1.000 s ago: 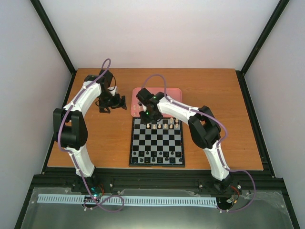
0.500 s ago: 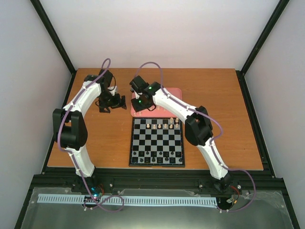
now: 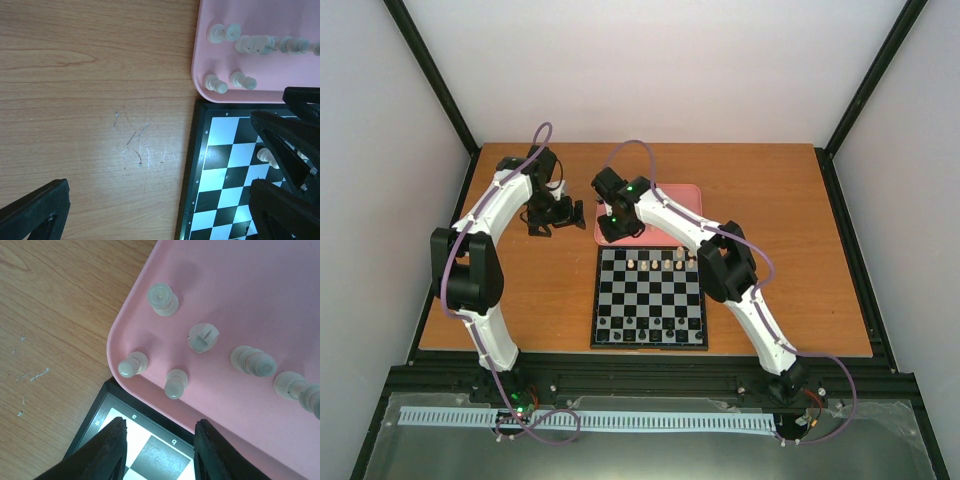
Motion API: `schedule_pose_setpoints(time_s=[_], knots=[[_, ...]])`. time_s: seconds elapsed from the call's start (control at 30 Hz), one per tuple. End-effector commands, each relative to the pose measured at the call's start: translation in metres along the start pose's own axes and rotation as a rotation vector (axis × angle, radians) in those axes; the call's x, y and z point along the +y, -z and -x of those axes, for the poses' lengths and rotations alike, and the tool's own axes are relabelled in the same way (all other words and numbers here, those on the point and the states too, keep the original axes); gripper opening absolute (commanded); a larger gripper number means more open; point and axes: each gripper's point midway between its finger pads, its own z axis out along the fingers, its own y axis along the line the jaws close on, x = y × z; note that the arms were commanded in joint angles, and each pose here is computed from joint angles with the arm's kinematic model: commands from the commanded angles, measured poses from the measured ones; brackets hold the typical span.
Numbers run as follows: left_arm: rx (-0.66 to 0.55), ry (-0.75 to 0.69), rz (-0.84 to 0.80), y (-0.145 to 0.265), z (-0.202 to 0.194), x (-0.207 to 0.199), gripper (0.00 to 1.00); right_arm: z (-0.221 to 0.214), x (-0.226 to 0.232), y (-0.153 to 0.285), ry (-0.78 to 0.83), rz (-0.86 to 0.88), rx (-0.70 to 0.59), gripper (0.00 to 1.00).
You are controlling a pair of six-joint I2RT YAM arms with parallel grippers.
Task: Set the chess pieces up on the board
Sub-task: Pick up the chess piece from the storage box.
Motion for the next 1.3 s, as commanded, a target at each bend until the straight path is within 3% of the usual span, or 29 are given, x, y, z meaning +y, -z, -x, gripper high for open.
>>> schedule_pose_setpoints(time_s=[0.0, 1.13, 1.27], knots=[[-0.035, 0.0, -0.018, 0.01, 0.005, -0.006, 1.0, 0.003, -0.004, -0.009, -0.014, -0.003, 0.003, 0.36], [-0.039, 0.0, -0.024, 0.013, 0.002, -0.007, 1.0, 0.011, -0.012, -0.044, -0.02, 0.032, 0.013, 0.32], [-0.037, 0.0, -0.022, 0.012, 0.001, -0.006, 1.0, 0.012, -0.013, -0.044, -0.018, 0.03, 0.011, 0.22]])
